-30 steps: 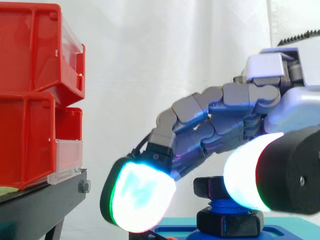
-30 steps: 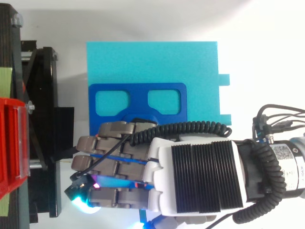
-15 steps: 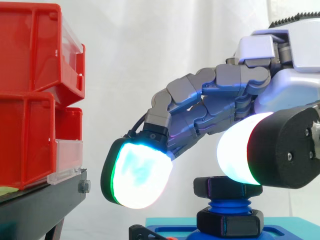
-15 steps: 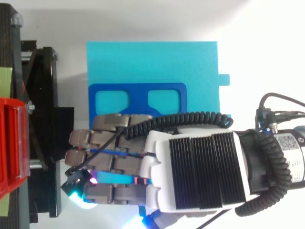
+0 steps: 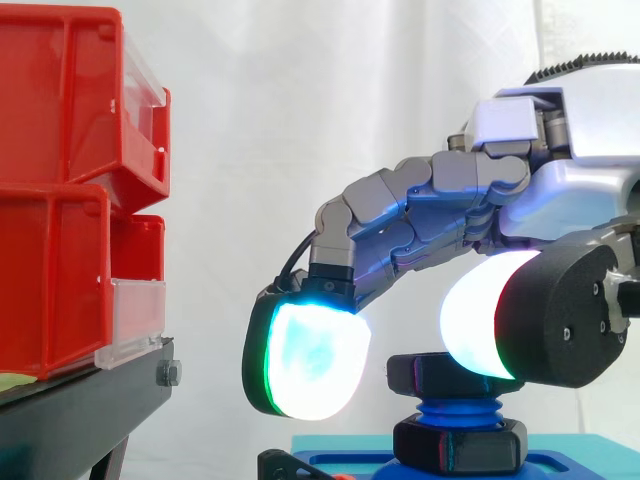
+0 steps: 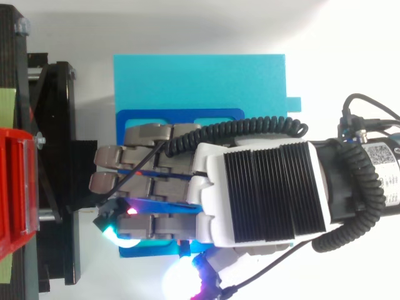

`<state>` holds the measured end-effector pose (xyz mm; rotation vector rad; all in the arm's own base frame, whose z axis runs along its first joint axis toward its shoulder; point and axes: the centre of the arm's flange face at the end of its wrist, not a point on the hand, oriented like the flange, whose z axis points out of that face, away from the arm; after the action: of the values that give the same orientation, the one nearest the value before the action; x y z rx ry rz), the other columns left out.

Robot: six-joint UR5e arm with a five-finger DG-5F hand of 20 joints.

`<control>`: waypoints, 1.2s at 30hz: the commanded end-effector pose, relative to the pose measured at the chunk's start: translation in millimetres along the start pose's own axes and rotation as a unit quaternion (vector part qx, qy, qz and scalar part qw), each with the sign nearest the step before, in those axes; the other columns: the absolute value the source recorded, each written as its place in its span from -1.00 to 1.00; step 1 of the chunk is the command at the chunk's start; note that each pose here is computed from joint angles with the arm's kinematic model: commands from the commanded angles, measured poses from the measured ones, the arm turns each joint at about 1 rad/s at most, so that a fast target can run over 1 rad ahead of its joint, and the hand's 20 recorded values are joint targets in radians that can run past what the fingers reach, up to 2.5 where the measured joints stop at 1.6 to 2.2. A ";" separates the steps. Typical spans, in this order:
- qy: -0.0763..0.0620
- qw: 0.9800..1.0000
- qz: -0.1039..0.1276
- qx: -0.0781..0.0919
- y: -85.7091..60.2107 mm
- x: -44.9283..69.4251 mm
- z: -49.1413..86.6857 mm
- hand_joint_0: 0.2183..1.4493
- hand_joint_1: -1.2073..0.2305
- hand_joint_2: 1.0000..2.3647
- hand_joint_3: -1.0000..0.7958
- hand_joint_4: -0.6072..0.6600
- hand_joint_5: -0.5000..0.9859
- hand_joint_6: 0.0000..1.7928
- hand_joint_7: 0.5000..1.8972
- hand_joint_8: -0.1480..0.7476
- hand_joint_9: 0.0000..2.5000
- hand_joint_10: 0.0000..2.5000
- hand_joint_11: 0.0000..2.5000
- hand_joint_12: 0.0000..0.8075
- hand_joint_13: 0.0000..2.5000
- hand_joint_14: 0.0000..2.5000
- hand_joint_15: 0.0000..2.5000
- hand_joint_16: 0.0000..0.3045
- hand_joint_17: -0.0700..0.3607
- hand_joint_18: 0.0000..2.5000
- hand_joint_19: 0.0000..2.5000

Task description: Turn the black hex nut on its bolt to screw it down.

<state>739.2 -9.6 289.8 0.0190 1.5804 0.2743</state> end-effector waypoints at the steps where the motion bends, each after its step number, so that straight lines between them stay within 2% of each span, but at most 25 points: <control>1: 0.000 1.000 -0.003 -0.001 -4.7 -0.9 -1.0 -0.49 0.04 -1.00 -0.44 0.38 -0.46 -0.44 -0.33 -0.13 -0.67 -1.00 -1.00 -0.20 -0.72 -1.00 -1.00 -0.65 -0.12 -0.77 -0.66; 23: 0.003 1.000 -0.009 -0.012 -19.6 -3.6 -5.2 -0.51 0.12 -1.00 -0.44 0.37 -0.40 -0.44 0.01 -0.11 -0.66 -1.00 -1.00 -0.19 -0.72 -1.00 -1.00 -0.64 -0.11 -0.78 -0.66; 36: 0.002 1.000 -0.009 -0.013 -21.1 -4.6 -5.3 -0.52 0.15 -1.00 -0.44 0.33 -0.37 -0.44 0.23 -0.10 -0.65 -1.00 -1.00 -0.19 -0.72 -1.00 -1.00 -0.64 -0.11 -0.78 -0.66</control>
<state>737.6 -30.3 290.3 -0.0160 1.5809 0.2806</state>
